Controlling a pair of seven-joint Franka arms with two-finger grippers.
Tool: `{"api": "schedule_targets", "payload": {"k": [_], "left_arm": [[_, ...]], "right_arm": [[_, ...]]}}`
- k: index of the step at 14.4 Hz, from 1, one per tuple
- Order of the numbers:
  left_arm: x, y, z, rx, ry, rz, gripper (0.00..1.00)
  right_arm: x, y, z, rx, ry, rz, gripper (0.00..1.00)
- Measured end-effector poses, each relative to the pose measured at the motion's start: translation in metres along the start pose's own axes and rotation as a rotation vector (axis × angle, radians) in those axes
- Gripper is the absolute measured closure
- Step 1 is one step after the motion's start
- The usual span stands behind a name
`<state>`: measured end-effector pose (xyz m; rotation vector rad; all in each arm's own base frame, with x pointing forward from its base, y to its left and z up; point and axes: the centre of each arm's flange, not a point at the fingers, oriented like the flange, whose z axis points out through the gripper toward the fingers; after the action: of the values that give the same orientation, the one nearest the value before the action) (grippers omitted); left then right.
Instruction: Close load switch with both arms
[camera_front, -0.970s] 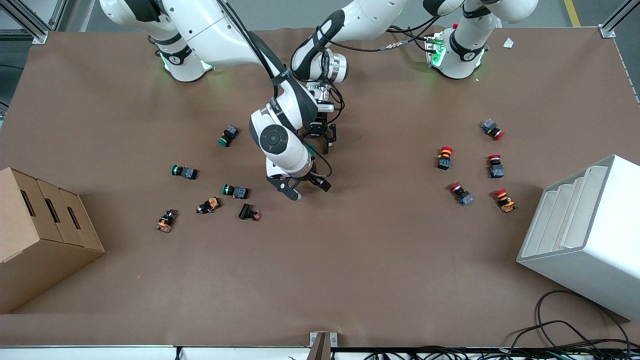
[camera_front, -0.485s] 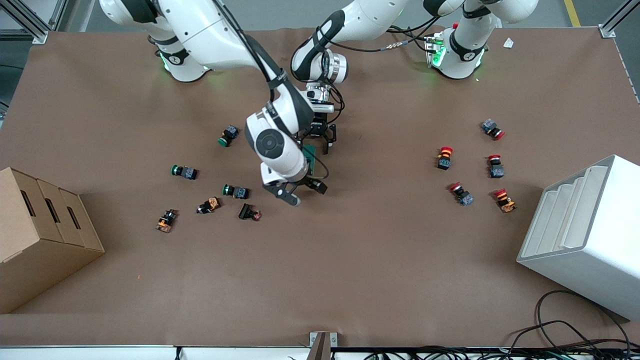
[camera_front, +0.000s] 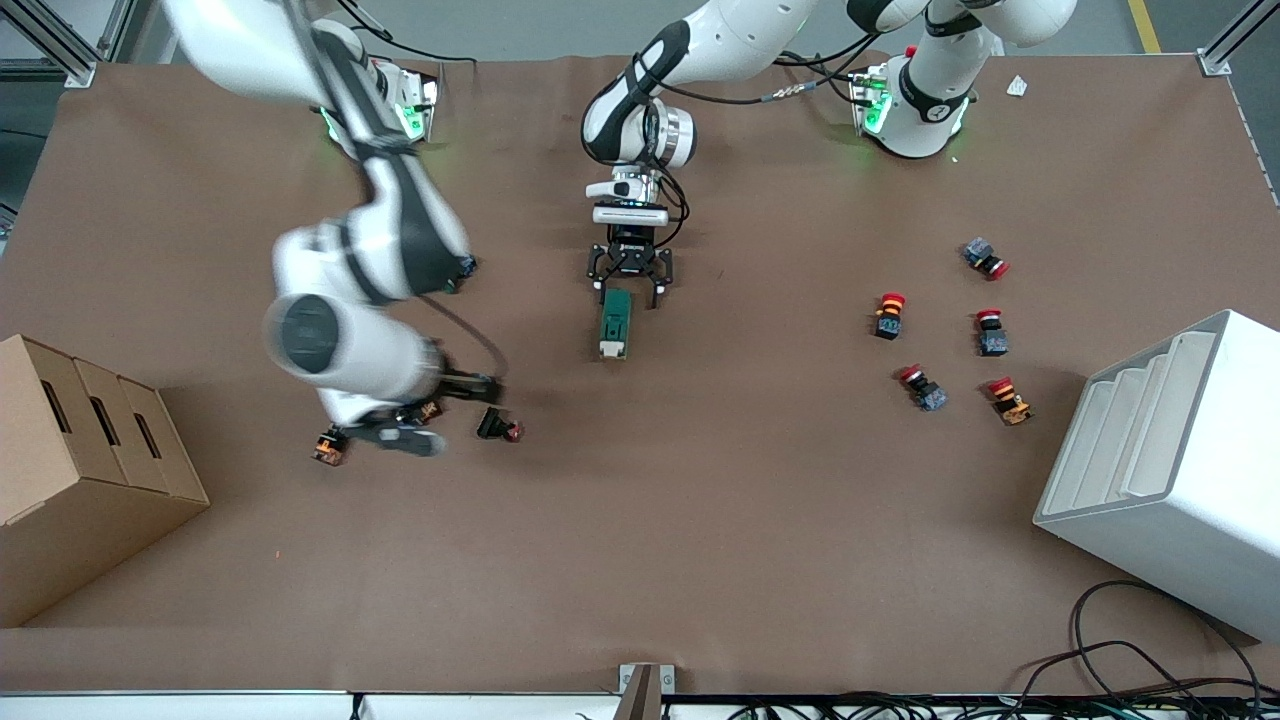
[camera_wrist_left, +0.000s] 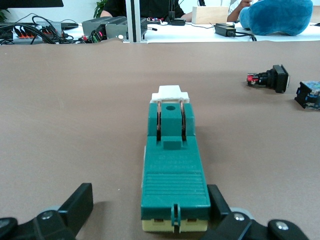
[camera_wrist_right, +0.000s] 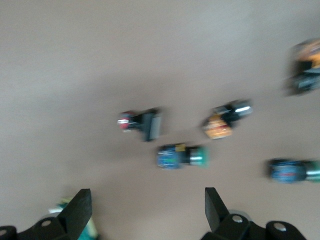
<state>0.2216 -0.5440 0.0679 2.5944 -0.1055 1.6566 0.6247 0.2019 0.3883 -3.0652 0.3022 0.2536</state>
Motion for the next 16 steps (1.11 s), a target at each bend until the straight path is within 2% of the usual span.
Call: {"api": "schedule_targets", "payload": {"k": [3,5,8,12,16], "left_arm": [[0.000,0.000,0.000,0.001,0.000,-0.001,0.00],[0.001,0.000,0.002,0.002,-0.001,-0.003,0.00],[0.002,-0.001,0.003,0.003,-0.003,-0.001,0.00],[0.002,-0.001,0.003,0.003,-0.004,0.004,0.00],[0.004,-0.001,0.005,0.006,-0.006,0.000,0.00]], "right_arm": [[0.007,0.103,-0.066,-0.070,-0.009,-0.112,0.00],[0.005,0.169,-0.102,-0.067,-0.014,-0.139,0.00],[-0.003,0.236,-0.147,-0.051,-0.014,-0.103,0.00],[-0.012,0.254,-0.205,-0.064,0.029,-0.074,0.00],[-0.007,0.247,-0.200,-0.069,0.018,-0.080,0.00]]}}
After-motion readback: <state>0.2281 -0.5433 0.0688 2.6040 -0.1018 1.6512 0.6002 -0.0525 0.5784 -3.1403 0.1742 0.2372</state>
